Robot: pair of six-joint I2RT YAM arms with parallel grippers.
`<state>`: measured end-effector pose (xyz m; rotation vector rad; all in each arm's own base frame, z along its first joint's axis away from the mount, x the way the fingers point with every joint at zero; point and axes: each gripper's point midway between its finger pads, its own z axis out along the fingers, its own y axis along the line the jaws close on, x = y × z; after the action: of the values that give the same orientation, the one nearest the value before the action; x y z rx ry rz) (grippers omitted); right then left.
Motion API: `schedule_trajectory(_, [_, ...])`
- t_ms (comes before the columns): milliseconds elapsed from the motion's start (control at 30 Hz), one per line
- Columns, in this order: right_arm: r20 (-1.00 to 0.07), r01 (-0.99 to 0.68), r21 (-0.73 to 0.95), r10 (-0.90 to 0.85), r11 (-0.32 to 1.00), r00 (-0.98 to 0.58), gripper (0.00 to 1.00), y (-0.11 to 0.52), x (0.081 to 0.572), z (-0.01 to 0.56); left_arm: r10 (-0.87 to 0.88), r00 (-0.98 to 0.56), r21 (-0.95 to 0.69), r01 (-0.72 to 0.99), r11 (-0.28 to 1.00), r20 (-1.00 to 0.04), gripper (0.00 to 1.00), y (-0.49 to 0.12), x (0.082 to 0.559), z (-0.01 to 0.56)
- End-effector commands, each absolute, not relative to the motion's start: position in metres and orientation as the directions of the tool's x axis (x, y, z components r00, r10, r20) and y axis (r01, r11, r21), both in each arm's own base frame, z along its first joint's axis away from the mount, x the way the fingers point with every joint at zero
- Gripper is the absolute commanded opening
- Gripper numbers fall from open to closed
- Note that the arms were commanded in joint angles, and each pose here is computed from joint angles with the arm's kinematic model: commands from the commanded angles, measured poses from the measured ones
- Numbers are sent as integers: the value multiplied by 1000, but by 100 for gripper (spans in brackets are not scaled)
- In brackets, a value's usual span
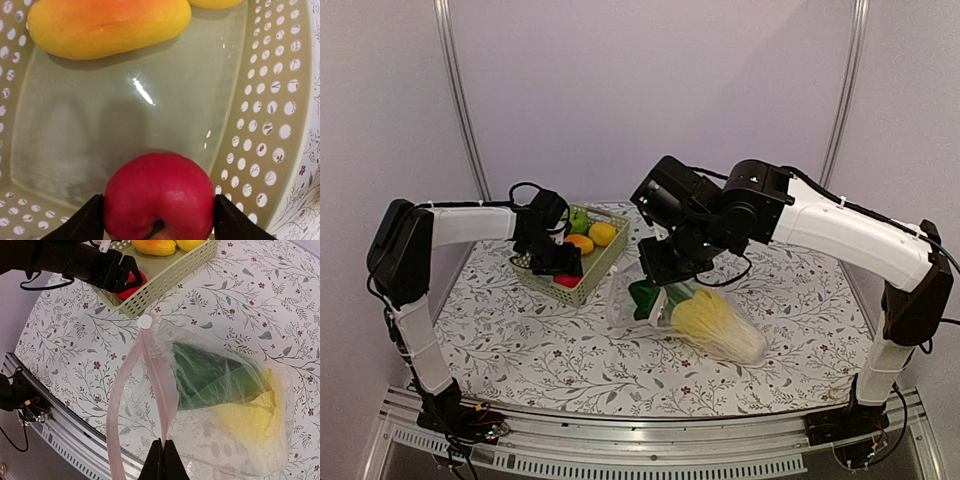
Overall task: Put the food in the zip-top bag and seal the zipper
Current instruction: Pick up the fake fruit from the bin, then place the fake fruit in the zipper food storage bag.
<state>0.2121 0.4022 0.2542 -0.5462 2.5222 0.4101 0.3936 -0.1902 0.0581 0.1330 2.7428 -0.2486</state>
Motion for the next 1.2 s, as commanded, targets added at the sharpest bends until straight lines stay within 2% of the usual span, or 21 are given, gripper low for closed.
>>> schedule_trajectory(0, [-565,-468,201,-289,861,-773,0,404,209,265,67,-936,-134,120,984,-347,71,-182,389,49])
schedule_trajectory(300, [-584,-466,199,-277,862,-763,0,401,210,273,60,-894,-98,114,989,-444,73,-170,400,93])
schedule_trajectory(500, [-591,-471,200,-278,859,-757,0,400,210,276,22,-793,-107,110,988,-609,72,-157,401,159])
schedule_trajectory(633, [-610,-478,225,-260,849,-749,0,403,211,282,10,-708,-177,191,966,-706,71,-161,382,214])
schedule_trajectory(767, [-624,-482,231,-251,845,-740,0,403,212,288,-12,-637,-350,408,844,-771,68,-196,336,266])
schedule_trajectory(933, [-641,-489,257,-231,834,-732,0,408,213,296,-48,-615,-523,625,579,-787,66,-249,262,306])
schedule_trajectory(1033, [-647,-499,288,-218,817,-730,0,414,212,302,-64,-619,-572,677,463,-783,67,-270,231,315])
schedule_trajectory(1167, [-652,-506,318,-203,802,-731,0,420,211,307,-59,-634,-601,694,397,-771,66,-287,211,316])
